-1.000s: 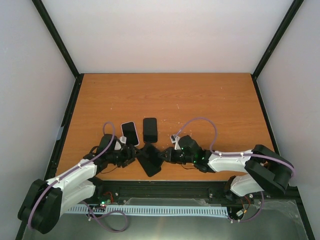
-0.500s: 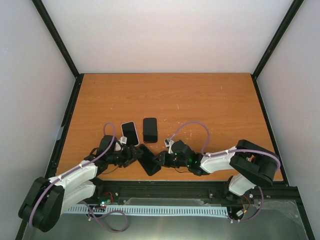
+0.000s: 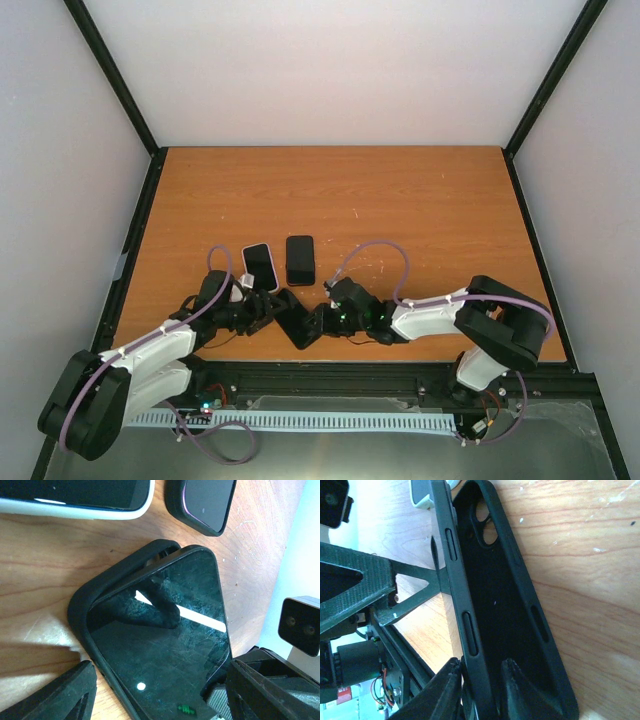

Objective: Put the phone into the phone case

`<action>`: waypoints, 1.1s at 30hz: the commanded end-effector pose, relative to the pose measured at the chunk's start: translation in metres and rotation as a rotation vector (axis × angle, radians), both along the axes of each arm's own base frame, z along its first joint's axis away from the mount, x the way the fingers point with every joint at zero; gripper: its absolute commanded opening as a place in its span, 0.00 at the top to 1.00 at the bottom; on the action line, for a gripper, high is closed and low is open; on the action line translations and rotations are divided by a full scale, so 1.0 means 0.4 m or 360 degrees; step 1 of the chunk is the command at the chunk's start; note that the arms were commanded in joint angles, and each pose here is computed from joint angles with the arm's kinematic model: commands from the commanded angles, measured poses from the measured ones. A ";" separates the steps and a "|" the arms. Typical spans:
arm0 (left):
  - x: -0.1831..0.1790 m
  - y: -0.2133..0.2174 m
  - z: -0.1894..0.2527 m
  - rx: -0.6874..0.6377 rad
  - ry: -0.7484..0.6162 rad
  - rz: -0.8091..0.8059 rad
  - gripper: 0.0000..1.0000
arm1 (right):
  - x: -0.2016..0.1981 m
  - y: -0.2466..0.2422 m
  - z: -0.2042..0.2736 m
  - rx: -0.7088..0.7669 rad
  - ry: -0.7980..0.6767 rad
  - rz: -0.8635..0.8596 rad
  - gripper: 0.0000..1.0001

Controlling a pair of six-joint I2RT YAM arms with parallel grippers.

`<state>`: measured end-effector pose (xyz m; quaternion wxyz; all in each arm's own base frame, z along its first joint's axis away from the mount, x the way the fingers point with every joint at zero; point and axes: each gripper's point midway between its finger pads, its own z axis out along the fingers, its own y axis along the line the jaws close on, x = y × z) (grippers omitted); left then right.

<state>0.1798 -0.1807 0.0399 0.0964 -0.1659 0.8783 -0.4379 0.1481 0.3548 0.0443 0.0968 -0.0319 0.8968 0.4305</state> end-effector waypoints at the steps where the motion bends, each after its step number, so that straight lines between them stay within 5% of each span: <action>1: 0.030 -0.007 0.032 -0.0010 -0.0108 -0.0005 0.28 | -0.015 -0.005 -0.013 -0.0146 -0.0014 0.0080 0.75; 14: 0.046 0.002 0.039 0.0064 -0.0157 0.0001 0.33 | -0.004 -0.037 0.007 -0.0413 -0.0233 0.0291 0.48; 33: 0.044 0.013 0.002 0.0135 -0.0110 0.0003 0.48 | 0.042 0.029 -0.039 -0.0334 -0.0291 0.0491 0.24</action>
